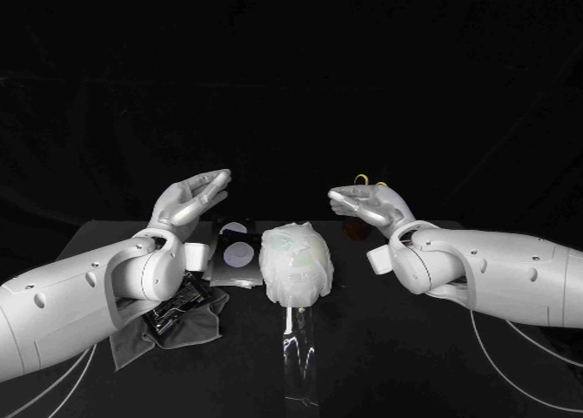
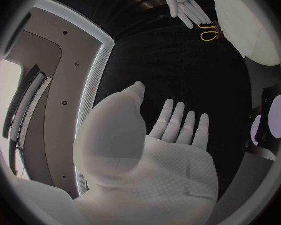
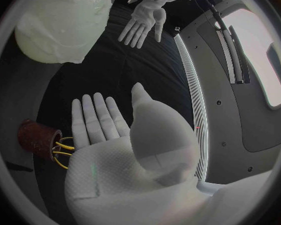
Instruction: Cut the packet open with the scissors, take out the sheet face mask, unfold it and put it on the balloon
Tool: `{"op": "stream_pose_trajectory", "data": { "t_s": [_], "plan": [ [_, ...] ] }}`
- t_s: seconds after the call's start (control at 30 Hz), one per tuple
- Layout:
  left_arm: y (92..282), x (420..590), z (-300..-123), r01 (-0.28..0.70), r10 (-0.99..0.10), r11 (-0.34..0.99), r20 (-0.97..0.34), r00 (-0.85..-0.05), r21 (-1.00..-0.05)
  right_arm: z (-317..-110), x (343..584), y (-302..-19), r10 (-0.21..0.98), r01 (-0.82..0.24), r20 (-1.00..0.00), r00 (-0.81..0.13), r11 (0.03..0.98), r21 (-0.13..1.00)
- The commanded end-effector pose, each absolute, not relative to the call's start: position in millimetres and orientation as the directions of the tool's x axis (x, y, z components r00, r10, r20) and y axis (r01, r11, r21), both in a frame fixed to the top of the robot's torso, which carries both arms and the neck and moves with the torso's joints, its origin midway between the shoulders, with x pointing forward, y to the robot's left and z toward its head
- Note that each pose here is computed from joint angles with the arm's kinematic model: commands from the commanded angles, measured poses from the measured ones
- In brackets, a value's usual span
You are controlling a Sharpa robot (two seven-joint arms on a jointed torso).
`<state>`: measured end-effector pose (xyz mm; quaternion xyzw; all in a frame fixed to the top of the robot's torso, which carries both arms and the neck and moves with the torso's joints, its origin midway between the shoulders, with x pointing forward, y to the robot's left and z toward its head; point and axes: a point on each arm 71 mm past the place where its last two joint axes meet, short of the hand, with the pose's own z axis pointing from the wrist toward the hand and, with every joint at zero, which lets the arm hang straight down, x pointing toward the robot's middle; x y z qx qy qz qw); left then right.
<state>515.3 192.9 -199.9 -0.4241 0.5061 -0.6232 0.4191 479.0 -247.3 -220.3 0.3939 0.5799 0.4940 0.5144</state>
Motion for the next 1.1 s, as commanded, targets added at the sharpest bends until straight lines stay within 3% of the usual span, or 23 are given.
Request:
{"op": "stream_pose_trajectory", "data": {
  "t_s": [0.03,0.07,0.2,0.6,0.87,1.1],
  "plan": [
    [193.3,516.1,-196.9,0.14,-0.964,-0.147,0.11,-0.241,-0.979,-220.2,481.0,-241.4,0.969,-0.057,-0.157,-0.192,0.149,0.987],
    [191.9,515.4,-200.0,0.098,-0.954,-0.139,0.106,-0.281,-0.985,-220.7,480.4,-244.2,0.966,-0.05,-0.198,-0.166,0.192,0.98],
    [191.8,513.5,-201.3,0.095,-0.957,-0.133,0.103,-0.272,-0.986,-221.0,479.2,-239.8,0.971,-0.048,-0.181,-0.156,0.176,0.983],
    [191.5,481.8,-217.8,0.038,-0.993,-0.053,0.049,-0.111,-0.998,-224.0,463.1,-195.4,1.0,-0.004,-0.002,-0.028,0.002,1.0],
    [192.3,464.3,-223.5,0.004,-0.999,-0.015,0.015,-0.029,-1.0,-224.2,461.8,-192.4,1.0,0.001,0.01,-0.017,-0.01,1.0],
    [192.4,461.8,-224.2,-0.001,-1.0,-0.01,0.01,-0.017,-1.0,-224.2,461.8,-192.4,1.0,0.001,0.01,-0.017,-0.01,1.0]
  ]
}}
